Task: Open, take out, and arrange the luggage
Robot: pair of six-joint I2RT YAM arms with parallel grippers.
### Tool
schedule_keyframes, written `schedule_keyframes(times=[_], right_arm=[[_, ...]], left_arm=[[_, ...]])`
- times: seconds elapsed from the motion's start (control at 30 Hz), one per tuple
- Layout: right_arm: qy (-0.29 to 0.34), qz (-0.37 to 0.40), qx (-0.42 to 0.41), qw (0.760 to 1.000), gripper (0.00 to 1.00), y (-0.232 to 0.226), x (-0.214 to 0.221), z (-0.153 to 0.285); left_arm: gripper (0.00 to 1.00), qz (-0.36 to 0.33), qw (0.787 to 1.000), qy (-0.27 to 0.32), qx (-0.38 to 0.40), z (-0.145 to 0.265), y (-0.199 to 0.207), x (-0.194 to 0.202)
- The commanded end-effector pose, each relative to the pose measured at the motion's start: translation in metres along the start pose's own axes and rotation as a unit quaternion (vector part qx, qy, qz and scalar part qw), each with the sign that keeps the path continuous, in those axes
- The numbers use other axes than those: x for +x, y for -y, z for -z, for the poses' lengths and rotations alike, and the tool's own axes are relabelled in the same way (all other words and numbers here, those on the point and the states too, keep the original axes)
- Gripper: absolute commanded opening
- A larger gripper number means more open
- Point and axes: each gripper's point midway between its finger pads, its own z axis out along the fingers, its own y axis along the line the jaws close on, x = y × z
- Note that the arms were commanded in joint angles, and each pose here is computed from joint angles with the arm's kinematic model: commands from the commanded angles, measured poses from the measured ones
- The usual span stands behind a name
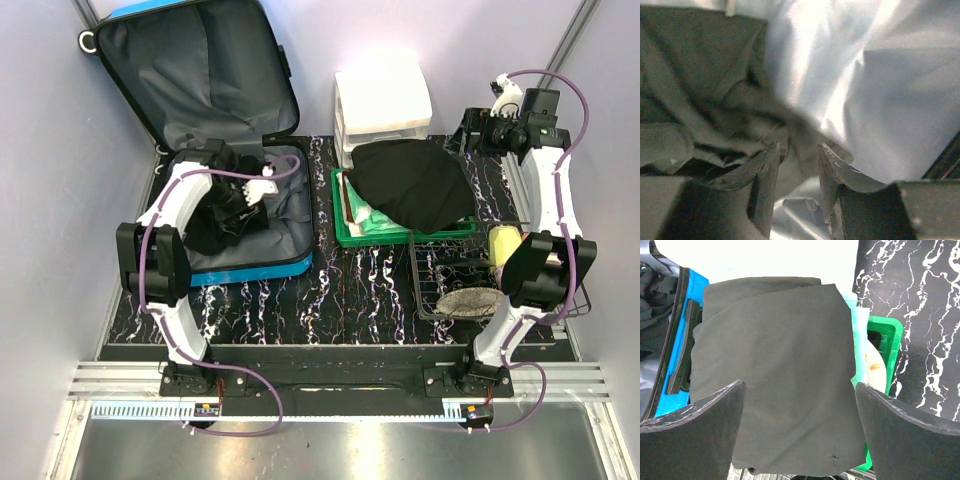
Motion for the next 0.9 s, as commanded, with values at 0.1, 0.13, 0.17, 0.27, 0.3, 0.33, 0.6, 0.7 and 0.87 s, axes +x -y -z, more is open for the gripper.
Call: schedule_keyframes(times=[0.1,0.13,0.17,0.27,0.3,0.33,0.6,0.7,0.87], right_arm=[[0.045,0.023,-0.034,0.998,1.00,-0.028,-0.023,0.015],[0.047,0.026,-0.039,0.998,1.00,-0.031,-0.024,0.016],[0.048,0.029,-0.042,0.998,1.00,-0.034,-0.025,0.015],[0.057,0.038,-0.045,0.997,1.00,-0.039,-0.028,0.015],[0.058,0.039,-0.046,0.996,1.00,-0.041,-0.028,0.013],[0.065,0.046,-0.046,0.996,1.00,-0.044,-0.032,0.015],[0.079,0.059,-0.053,0.994,1.00,-0.060,-0.037,0.010],[0.081,0.072,-0.061,0.992,1.00,-0.069,-0.039,0.006],[0.080,0.073,-0.068,0.992,1.00,-0.077,-0.039,0.003]], left_arm=[[0.80,0.125,0.970,0.057,-0.201,0.045,-0.096,0.002],[0.90,0.127,0.961,0.072,-0.236,0.052,-0.113,-0.001],[0.96,0.143,0.955,0.073,-0.250,0.053,-0.118,0.000],[0.99,0.193,0.941,0.098,-0.262,0.047,-0.130,-0.011],[0.99,0.214,0.932,0.104,-0.274,0.049,-0.136,-0.014],[0.99,0.229,0.922,0.117,-0.288,0.046,-0.144,-0.023],[0.99,0.395,0.846,0.147,-0.327,0.010,-0.160,-0.054],[0.99,0.427,0.835,0.120,-0.326,-0.012,-0.165,-0.042],[0.97,0.395,0.839,0.091,-0.364,-0.020,-0.180,-0.030]])
